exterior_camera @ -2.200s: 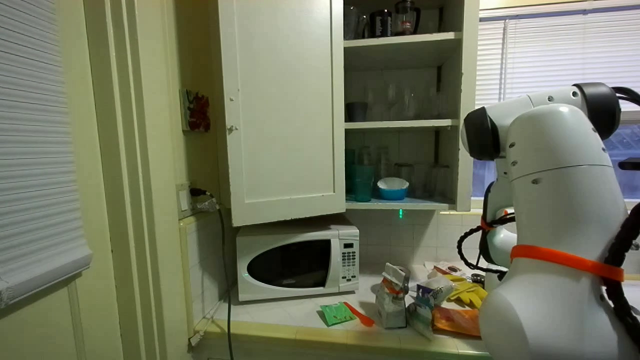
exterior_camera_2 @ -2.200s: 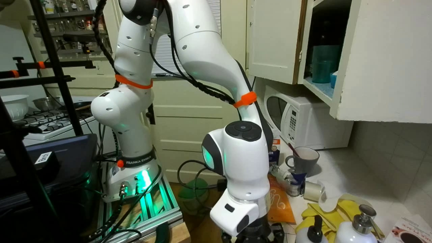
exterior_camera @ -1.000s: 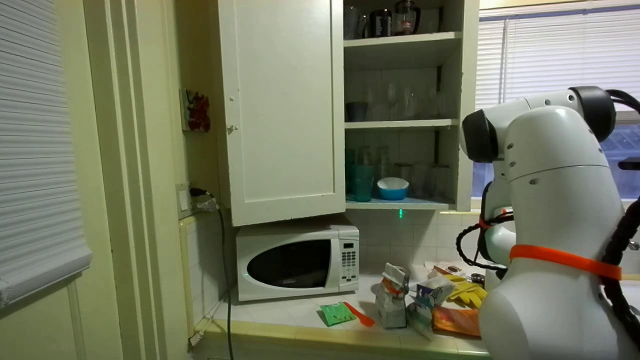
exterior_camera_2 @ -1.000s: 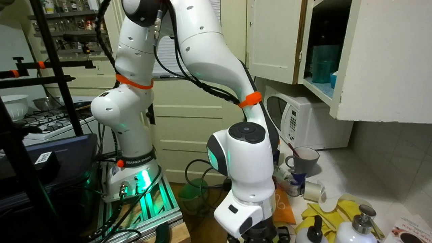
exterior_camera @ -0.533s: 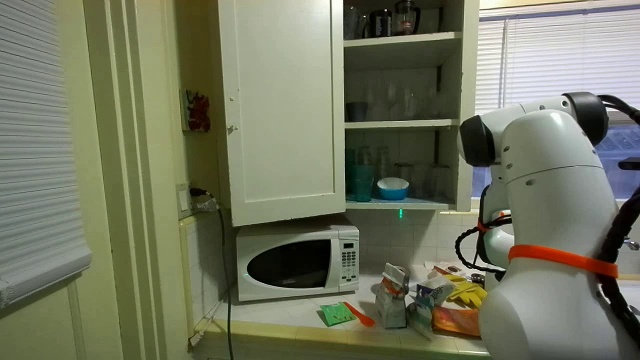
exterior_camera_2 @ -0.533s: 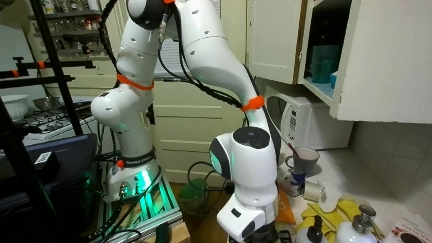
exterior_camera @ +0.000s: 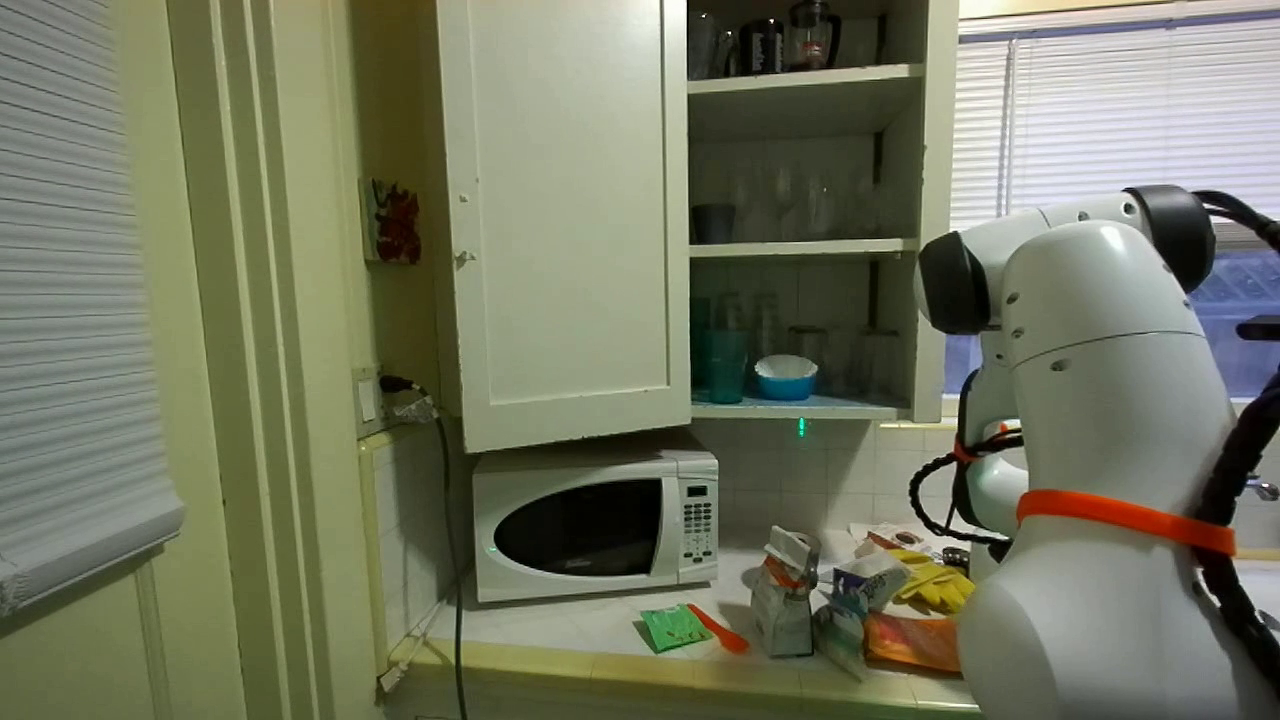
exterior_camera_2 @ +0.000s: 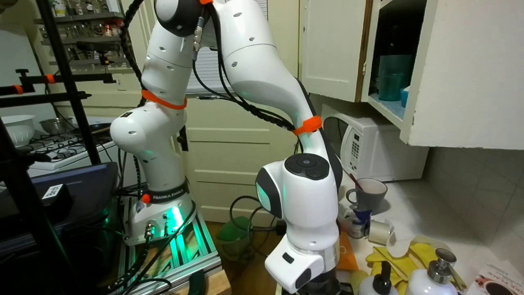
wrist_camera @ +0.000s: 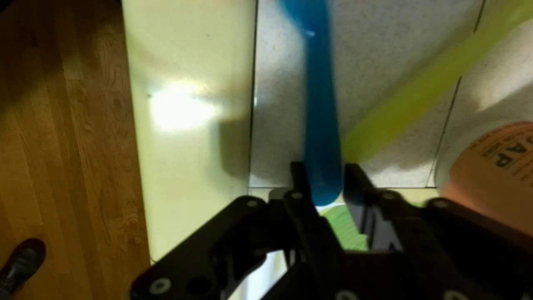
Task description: Place the blue butter knife inside the cup
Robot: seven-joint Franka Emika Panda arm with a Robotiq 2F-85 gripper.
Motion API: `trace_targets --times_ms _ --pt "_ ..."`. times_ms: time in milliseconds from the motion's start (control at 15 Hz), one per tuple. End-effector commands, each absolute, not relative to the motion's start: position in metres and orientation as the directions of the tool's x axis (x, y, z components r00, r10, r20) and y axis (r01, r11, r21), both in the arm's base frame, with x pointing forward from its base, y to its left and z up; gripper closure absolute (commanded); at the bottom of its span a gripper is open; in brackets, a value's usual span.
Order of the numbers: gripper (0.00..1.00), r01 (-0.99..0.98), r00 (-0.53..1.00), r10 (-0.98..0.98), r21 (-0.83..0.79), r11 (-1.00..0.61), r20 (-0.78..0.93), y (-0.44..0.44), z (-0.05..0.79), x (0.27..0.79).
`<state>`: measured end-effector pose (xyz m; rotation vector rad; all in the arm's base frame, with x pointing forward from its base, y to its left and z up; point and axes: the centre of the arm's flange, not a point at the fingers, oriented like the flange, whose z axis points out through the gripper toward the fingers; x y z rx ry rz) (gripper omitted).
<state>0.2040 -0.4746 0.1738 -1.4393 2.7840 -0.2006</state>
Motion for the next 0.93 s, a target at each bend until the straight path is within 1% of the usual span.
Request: trace_targets --times_ms 0,67,200,400,533,667,867 --pt "0.98 -0.792 -0.609 -0.793 -0.075 0.606 0.031 -0.477 0.162 0.203" --pt "0.94 -0.792 -0.61 -0.792 -0.07 0.607 0.031 -0.477 0.161 0.204" --pt "0.94 -0.8 -0.6 -0.8 -0.057 0.598 0.031 -0.477 0.165 0.204" --pt "0.94 -0.823 -0.562 -0.827 -0.101 0.559 0.009 -0.476 0.207 0.189" --pt "0.94 -0.853 -0.521 -0.847 -0.085 0.514 0.103 -0.488 0.234 0.173" --pt "0.94 -0.888 -0.449 -0.867 0.003 0.46 0.215 -0.501 0.255 0.156" --pt "0.94 -0.92 -0.318 -0.888 0.117 0.373 0.332 -0.509 0.276 0.136"
